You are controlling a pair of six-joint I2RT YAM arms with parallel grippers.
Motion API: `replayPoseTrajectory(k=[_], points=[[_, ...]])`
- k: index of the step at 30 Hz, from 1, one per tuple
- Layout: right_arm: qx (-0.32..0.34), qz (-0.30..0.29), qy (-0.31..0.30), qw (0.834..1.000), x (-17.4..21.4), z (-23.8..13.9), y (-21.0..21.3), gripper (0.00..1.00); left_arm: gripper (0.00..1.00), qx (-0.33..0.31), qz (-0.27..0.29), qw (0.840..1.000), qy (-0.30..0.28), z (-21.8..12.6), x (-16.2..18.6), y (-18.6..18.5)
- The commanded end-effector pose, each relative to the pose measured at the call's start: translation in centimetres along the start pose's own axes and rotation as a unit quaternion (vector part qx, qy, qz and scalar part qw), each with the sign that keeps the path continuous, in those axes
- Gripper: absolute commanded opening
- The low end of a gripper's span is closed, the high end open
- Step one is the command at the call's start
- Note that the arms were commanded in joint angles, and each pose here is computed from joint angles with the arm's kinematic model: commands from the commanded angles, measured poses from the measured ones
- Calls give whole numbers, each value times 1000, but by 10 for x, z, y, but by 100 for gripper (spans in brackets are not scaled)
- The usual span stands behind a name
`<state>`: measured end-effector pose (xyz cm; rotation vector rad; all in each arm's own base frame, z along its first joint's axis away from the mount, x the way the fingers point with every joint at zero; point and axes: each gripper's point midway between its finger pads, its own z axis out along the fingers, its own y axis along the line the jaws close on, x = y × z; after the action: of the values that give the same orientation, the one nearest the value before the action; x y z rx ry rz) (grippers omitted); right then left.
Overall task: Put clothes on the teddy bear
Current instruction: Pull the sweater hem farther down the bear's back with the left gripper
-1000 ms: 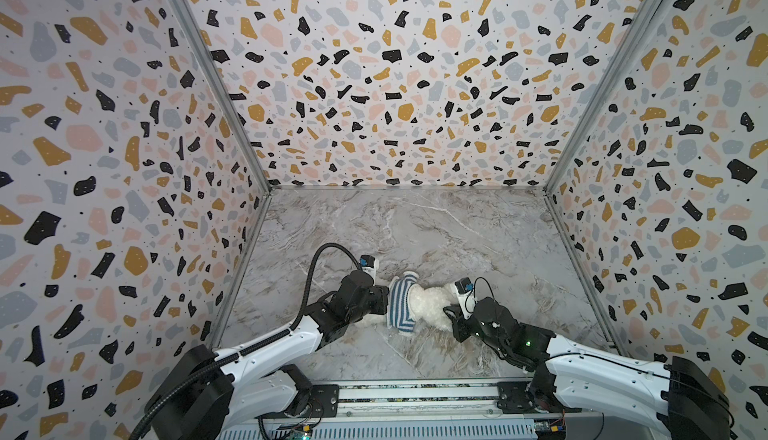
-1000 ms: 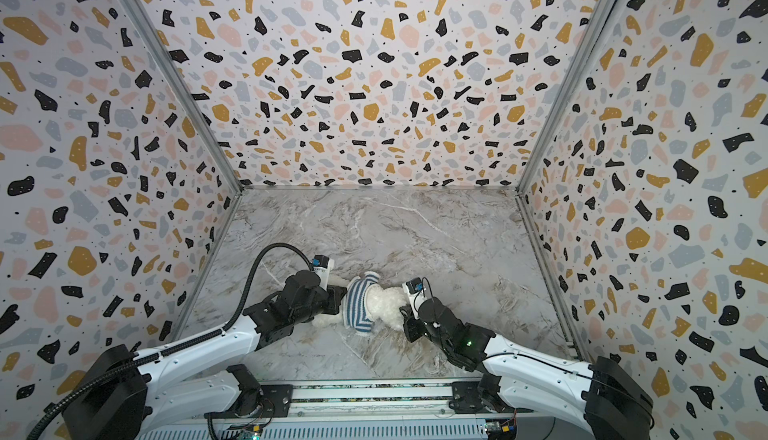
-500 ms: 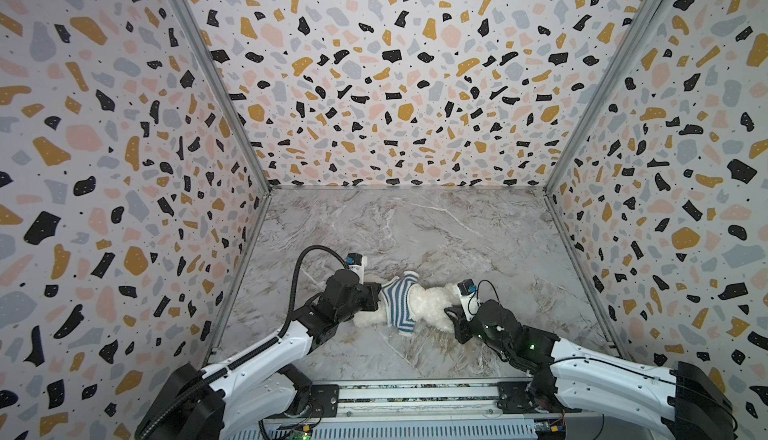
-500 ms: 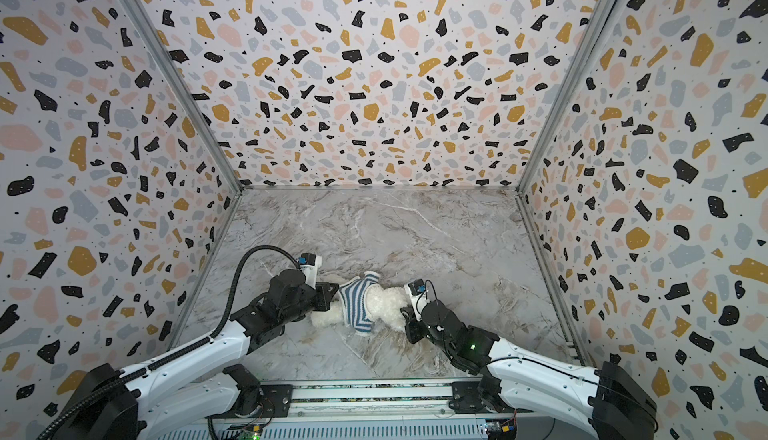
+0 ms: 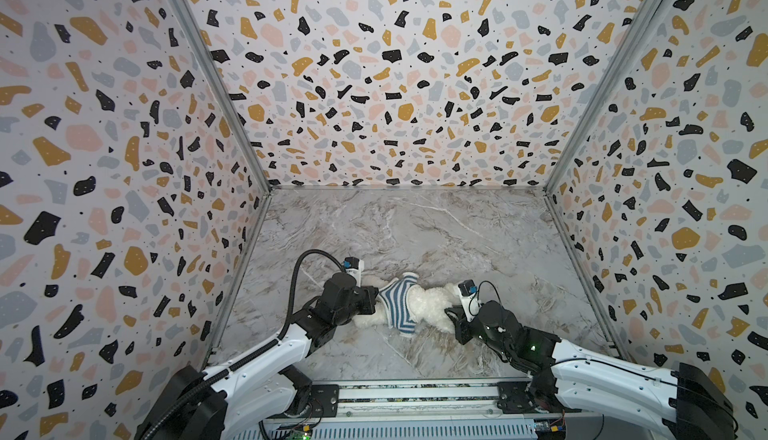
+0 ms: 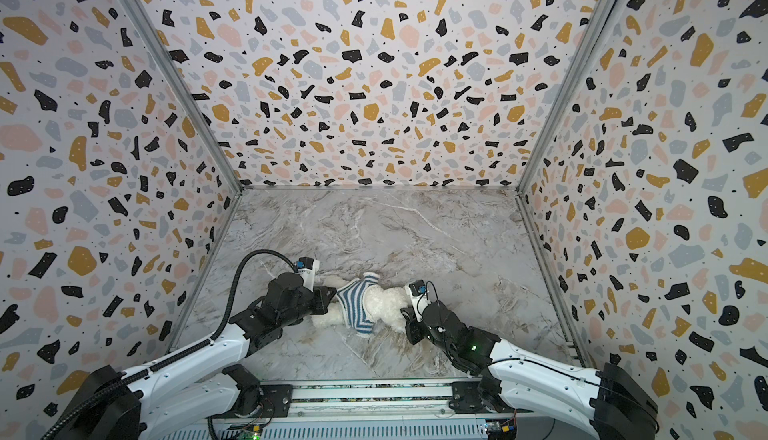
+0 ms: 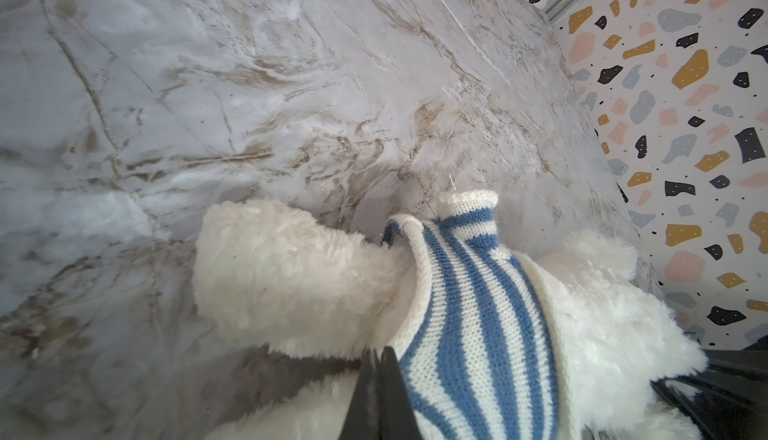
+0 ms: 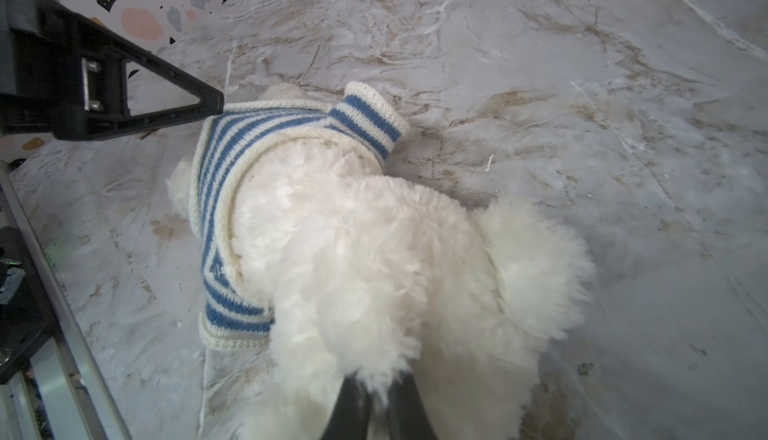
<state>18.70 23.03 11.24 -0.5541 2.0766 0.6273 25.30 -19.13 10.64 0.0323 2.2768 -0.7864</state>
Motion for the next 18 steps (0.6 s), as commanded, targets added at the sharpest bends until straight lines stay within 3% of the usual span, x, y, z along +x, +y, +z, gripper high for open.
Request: replayPoseTrajectory(k=[1,7,13,18], points=[[5,-5,-16,1000,-9,1,0,0,0,12,5,1000,-12,-4,-9,-5],[-9,-14,-23,1000,-25,2,10,0,0,39,27,999,-1,-10,-11,-20],[-5,-11,-34,999,-42,-1,13,0,36,36,90,995,-25,-36,-36,-36],[11,5,-25,1000,-48,3,10,0,44,61,128,989,-28,-49,-38,-62]])
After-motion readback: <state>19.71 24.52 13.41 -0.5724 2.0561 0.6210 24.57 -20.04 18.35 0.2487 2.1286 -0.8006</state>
